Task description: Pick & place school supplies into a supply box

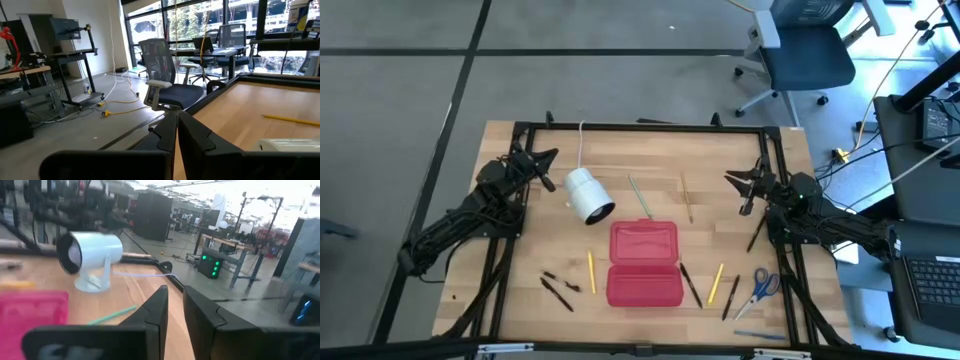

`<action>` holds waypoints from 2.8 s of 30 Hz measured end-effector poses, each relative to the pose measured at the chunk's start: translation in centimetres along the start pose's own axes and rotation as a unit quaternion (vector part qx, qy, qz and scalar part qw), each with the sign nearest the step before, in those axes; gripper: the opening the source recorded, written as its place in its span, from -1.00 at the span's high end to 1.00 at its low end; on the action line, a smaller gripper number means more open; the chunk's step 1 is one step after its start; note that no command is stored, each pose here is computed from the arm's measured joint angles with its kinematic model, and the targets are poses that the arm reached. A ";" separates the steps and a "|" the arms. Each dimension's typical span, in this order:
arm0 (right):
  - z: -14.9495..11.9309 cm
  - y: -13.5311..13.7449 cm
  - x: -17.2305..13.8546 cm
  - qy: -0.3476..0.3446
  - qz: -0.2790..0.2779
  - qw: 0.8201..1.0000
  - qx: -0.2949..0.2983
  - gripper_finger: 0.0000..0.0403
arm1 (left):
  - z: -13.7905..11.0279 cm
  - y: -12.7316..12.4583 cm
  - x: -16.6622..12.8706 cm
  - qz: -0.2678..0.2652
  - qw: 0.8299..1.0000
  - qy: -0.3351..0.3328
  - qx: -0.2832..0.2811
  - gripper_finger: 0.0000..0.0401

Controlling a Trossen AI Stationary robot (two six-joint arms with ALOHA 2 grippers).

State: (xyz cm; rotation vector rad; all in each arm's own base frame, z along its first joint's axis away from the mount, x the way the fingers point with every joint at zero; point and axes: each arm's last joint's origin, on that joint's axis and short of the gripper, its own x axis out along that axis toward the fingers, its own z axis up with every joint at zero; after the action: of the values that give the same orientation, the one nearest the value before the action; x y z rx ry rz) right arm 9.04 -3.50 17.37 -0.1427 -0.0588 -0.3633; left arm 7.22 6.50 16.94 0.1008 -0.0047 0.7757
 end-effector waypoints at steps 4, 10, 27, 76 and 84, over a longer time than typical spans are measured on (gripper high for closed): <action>0.1 0.1 0.0 -0.005 0.023 0.991 0.129 0.68 | 0.0 0.0 0.0 0.000 1.000 0.000 0.000 0.95; 0.4 0.1 0.0 -0.019 0.024 0.988 0.152 0.68 | 0.0 0.0 0.0 0.000 1.000 0.000 0.000 0.95; 5.7 -0.9 0.0 0.187 -0.057 0.935 0.296 0.86 | 0.0 0.0 0.0 0.000 1.000 0.000 0.000 0.95; 4.6 0.3 4.9 0.650 -0.168 0.602 0.432 -0.30 | 0.2 0.2 0.0 0.030 0.999 -0.009 -0.001 0.94; 3.5 2.3 5.6 0.704 -0.145 0.567 0.401 -0.26 | 0.2 0.2 0.0 0.030 1.000 -0.009 -0.001 0.96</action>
State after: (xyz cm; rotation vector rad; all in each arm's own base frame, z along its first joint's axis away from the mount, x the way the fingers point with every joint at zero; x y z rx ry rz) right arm 15.02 -2.78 20.99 1.1332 1.3828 -0.6622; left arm 7.08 6.60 17.17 0.1059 -0.0254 0.8353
